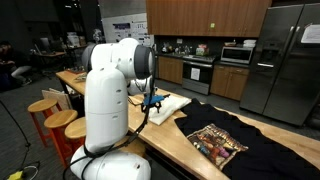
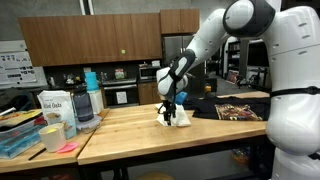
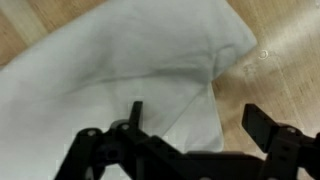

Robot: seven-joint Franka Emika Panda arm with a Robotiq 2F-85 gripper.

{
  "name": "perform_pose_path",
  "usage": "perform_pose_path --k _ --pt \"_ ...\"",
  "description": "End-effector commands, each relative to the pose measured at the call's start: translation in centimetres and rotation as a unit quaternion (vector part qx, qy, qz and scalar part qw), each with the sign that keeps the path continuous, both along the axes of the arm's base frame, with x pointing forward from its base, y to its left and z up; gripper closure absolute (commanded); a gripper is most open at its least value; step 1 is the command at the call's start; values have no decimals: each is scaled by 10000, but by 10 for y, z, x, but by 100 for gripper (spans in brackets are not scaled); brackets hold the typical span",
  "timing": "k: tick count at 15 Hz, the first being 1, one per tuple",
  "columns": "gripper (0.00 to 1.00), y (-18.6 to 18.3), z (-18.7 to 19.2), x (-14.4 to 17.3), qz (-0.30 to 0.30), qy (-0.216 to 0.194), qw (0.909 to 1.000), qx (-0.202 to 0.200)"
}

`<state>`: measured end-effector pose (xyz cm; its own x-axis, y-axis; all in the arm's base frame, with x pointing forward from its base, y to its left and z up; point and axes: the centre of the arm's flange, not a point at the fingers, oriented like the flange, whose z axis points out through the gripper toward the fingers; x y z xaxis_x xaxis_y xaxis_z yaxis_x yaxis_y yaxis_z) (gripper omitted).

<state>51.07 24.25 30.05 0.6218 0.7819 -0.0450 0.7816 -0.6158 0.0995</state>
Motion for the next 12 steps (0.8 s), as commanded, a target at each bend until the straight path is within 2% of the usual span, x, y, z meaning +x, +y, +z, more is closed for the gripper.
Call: perform_pose_path --k 1,12 --pt "0 -2 -2 12 152 169 9997 83" --pt "0 2 -16 23 257 428 9987 -67"
